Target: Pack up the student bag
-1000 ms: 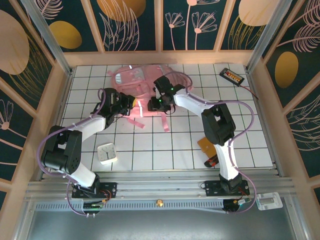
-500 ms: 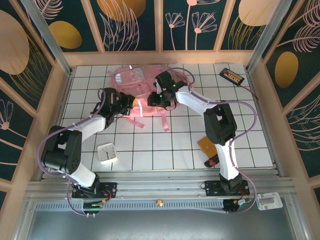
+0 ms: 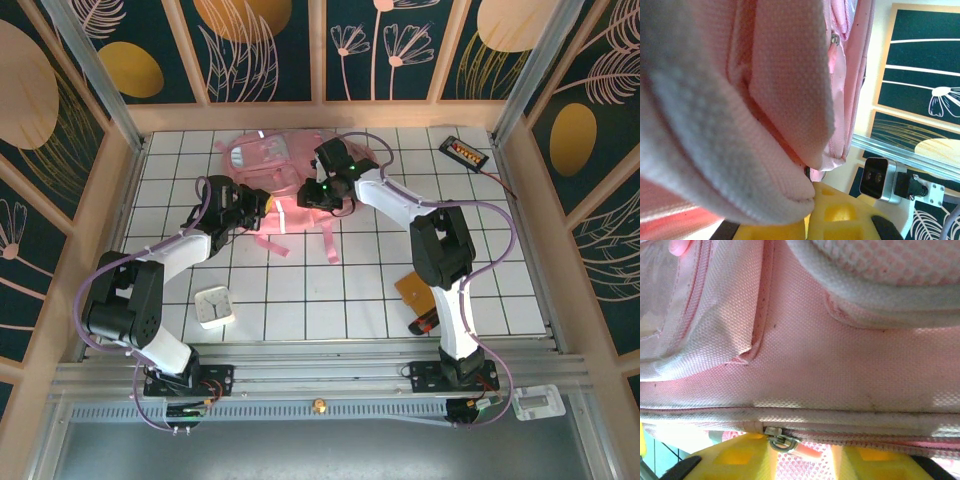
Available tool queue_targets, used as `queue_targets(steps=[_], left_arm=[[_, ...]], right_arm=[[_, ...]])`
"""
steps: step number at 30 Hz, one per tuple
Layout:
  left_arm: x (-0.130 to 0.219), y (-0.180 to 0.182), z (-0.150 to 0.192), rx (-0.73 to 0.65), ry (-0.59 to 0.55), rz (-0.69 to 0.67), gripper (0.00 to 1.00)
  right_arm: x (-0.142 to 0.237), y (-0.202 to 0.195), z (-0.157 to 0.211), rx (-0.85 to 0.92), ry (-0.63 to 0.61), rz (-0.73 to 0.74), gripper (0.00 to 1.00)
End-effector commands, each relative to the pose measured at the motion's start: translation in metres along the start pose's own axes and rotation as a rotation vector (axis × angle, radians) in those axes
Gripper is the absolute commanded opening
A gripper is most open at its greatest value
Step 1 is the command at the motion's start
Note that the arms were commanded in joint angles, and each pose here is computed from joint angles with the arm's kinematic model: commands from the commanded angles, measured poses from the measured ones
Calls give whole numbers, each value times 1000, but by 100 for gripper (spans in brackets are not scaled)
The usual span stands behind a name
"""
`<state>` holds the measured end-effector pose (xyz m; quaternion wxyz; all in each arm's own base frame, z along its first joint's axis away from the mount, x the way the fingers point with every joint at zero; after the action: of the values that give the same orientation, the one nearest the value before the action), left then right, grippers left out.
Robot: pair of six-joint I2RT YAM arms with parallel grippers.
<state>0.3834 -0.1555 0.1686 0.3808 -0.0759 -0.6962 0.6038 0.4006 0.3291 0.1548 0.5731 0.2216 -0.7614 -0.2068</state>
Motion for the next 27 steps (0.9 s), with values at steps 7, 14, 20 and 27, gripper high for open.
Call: queue_targets(steps=[7,14,20,27], left_arm=[[13,-30,14,-26,63,132,0],[15,-27,14,-20,61,131,0],[15,-26,15,-22,64,131,0],[13,-28,15,-24,71,132,0]], right_arm=[[11,0,-13,15,-62,84,20],[11,4,-12,17,-55,57,10],[9,10,-9,21,-34,-5,16],[0,7,-7,1,-12,-11,21]])
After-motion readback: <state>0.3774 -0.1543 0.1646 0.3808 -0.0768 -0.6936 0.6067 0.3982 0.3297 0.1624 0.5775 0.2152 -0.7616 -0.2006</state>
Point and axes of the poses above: each hand's point on the last joint's axis, 136 mm out from that joint toward the fingers, its own x axis back along the fingers, its own y axis along the line the jaws close on, z = x × y, the point moved 5 cm from there along x, back along the fingers, and after that the axes turned 7 degrees about -x, right-handed, at the moved point
